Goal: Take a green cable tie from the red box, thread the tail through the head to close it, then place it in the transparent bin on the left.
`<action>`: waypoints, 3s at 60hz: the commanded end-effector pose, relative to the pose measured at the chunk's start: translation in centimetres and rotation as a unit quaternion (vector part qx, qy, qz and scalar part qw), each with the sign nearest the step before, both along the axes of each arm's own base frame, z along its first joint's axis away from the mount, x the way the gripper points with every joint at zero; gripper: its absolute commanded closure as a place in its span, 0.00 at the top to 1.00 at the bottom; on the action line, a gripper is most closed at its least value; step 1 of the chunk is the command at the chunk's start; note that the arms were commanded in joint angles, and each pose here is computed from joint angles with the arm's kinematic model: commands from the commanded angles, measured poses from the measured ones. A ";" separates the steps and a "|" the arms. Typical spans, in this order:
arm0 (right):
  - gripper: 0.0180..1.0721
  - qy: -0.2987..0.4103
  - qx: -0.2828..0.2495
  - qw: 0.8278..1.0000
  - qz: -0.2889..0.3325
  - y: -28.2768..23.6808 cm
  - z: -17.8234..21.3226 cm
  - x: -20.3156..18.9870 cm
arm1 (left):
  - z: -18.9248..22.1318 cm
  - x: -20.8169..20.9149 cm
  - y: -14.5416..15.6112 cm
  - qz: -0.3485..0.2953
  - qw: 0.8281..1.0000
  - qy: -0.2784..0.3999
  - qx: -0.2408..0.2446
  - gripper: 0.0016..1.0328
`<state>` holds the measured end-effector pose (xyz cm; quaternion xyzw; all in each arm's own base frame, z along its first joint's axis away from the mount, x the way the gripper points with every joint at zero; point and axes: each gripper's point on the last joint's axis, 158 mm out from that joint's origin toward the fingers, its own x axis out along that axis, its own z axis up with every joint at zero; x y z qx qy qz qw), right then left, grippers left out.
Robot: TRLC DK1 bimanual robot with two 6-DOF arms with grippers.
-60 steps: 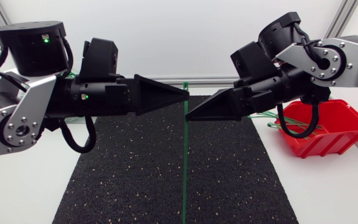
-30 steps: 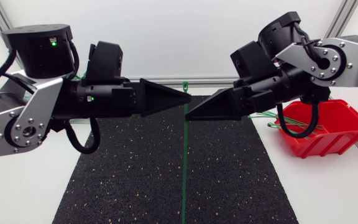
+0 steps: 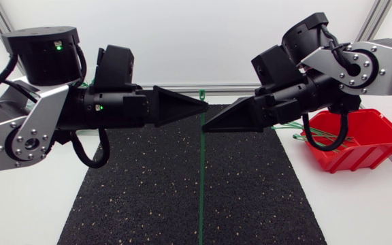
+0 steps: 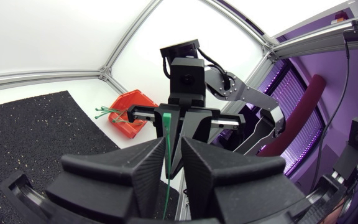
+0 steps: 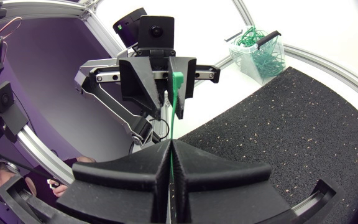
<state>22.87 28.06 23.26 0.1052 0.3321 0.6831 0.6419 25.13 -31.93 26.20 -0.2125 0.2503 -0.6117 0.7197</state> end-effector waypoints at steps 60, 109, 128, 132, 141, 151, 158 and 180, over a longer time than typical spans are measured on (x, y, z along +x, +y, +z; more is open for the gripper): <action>0.95 -0.080 -0.166 0.978 -0.096 -2.8 -4.7 2.4 | 0.6 4.2 4.1 0.066 0.989 0.129 -0.004 0.03; 0.95 -0.375 -0.373 0.846 -0.071 -5.2 -10.4 5.8 | 0.6 5.4 6.5 0.064 0.978 0.198 -0.006 0.03; 0.96 -0.684 -0.368 0.628 -0.059 -3.1 -6.5 8.1 | 0.5 5.8 7.1 0.026 0.970 0.243 -0.015 0.03; 0.96 -0.729 -0.353 0.585 -0.046 -2.3 -5.6 7.6 | 0.4 5.8 7.3 0.021 0.969 0.246 -0.016 0.03; 0.96 -0.805 -0.333 0.491 -0.005 -0.3 -5.2 6.5 | -0.3 6.9 8.1 0.020 0.968 0.251 -0.019 0.03; 0.96 -0.856 -0.305 0.415 0.037 1.8 -5.6 4.9 | -1.2 7.3 8.4 0.015 0.970 0.243 -0.016 0.03; 0.96 -0.885 -0.277 0.368 0.067 2.9 -6.6 3.8 | -2.0 7.7 8.4 0.015 0.971 0.240 -0.013 0.03; 0.96 -0.934 -0.179 0.274 0.141 5.5 -8.9 0.4 | -2.5 8.2 8.2 0.015 0.971 0.240 -0.010 0.03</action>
